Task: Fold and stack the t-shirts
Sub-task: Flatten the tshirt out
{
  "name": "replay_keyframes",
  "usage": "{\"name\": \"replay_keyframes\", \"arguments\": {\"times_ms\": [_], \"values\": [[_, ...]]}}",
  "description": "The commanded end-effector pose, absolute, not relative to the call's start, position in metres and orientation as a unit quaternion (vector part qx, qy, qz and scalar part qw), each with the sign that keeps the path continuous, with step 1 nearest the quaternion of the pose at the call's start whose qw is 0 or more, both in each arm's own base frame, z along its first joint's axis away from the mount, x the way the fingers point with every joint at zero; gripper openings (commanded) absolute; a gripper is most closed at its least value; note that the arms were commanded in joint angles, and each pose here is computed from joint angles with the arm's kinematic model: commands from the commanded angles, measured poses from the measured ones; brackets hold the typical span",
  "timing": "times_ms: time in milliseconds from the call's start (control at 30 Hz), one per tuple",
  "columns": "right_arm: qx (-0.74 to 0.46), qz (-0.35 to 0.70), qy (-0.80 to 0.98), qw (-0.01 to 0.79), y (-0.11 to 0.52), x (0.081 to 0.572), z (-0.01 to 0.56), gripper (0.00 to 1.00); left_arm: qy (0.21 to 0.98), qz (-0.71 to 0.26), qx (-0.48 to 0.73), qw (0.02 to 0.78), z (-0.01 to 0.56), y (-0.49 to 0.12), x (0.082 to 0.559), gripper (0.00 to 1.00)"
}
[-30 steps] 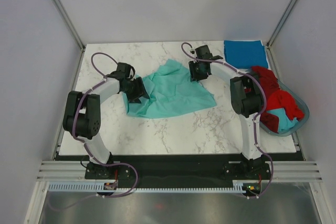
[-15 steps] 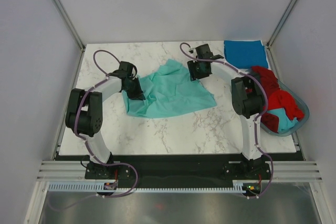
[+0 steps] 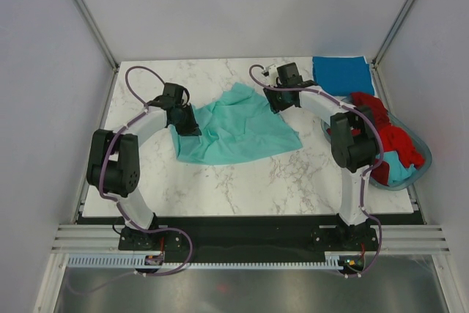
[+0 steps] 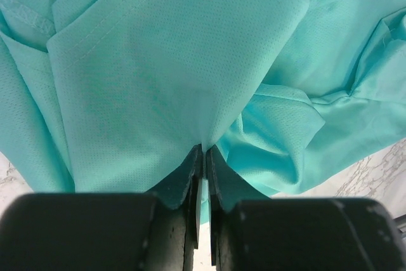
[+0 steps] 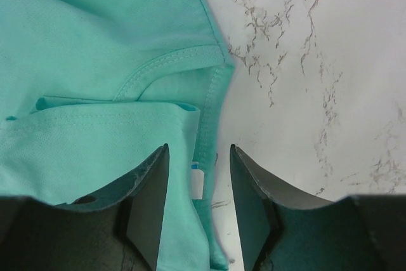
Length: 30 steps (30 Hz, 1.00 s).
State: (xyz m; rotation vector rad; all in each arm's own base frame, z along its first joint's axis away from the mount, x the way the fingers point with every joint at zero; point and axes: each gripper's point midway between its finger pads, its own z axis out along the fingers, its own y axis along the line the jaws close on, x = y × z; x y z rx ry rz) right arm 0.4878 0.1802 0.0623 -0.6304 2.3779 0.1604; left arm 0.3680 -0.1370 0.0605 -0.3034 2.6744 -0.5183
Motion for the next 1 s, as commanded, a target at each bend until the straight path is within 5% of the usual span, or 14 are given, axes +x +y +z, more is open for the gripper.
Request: {"name": "replay_keyframes", "arguments": {"times_ms": [0,333,500,600,733,967], "values": [[-0.265,0.051,0.895,0.355,0.183,0.500,0.069,0.51,0.949,-0.197,-0.109,0.222,0.077,-0.140,0.377,0.13],[-0.263,0.088,0.895,0.349,0.200,0.511,0.053,0.42,0.951,-0.192,-0.111,0.217,0.075,-0.138,0.373,0.18],[-0.252,0.076,0.890,0.373,0.196,0.519,0.070,0.00,0.951,-0.187,-0.114,0.220,0.079,-0.135,0.372,0.19],[-0.231,0.067,0.888,0.392,0.189,0.512,0.103,0.00,0.949,-0.168,-0.119,0.239,0.096,-0.126,0.370,0.18],[-0.161,0.046,0.902,0.399,0.167,0.482,0.131,0.00,0.944,-0.134,-0.132,0.272,0.117,-0.108,0.366,0.05],[-0.038,0.030,0.944,0.325,0.146,0.410,0.100,0.00,0.938,-0.107,-0.160,0.289,0.122,-0.085,0.348,0.02]]}}
